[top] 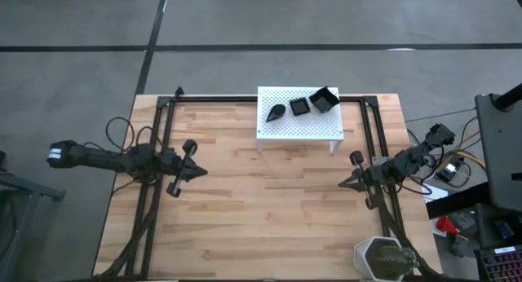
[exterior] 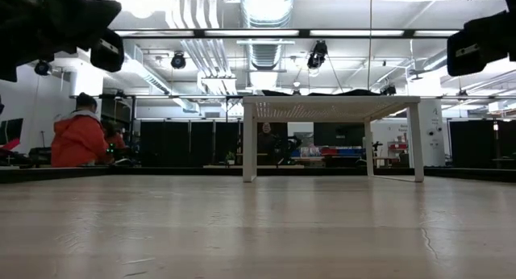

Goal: Pick & Place Mini shaped plates
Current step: Return to Home Position

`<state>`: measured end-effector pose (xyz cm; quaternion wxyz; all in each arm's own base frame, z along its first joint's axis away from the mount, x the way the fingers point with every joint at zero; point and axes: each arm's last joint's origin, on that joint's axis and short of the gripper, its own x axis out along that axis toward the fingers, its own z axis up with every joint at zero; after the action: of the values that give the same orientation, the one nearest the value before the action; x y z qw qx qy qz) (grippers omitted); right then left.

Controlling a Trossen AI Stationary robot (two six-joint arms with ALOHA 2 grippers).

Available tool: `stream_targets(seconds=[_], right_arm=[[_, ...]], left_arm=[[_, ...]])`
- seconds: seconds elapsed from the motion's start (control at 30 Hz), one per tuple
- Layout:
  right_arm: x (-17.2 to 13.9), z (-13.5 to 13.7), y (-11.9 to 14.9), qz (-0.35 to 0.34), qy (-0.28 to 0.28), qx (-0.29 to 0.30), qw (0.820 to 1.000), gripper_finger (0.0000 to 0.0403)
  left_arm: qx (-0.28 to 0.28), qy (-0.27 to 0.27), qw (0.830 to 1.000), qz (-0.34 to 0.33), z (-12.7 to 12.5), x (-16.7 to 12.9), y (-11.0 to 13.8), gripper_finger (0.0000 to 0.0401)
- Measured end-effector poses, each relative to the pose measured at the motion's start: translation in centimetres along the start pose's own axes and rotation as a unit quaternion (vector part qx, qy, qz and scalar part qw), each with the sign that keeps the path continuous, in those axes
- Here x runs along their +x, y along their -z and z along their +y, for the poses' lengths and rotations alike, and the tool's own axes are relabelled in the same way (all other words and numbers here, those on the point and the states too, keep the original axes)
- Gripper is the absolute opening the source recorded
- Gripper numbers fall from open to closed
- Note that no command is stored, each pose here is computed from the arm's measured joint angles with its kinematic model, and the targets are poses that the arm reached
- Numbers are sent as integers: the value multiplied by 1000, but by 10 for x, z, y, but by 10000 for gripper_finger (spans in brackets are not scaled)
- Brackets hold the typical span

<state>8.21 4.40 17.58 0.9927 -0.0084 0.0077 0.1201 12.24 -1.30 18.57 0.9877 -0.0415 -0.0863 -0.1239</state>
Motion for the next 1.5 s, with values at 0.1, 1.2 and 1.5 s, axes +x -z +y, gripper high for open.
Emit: stream_targets(seconds=[0.1, 1.2, 1.5], right_arm=[[0, -1, 1, 3, 12, -12, 1000, 8], [0, -3, 2, 10, 59, -15, 998, 8], [0, -3, 2, 9, 59, -10, 998, 8]], left_arm=[[13, -7, 1000, 1, 0, 0, 0, 0], [14, -55, 998, 6, 2, -7, 0, 0], [14, -55, 998, 6, 2, -7, 0, 0]])
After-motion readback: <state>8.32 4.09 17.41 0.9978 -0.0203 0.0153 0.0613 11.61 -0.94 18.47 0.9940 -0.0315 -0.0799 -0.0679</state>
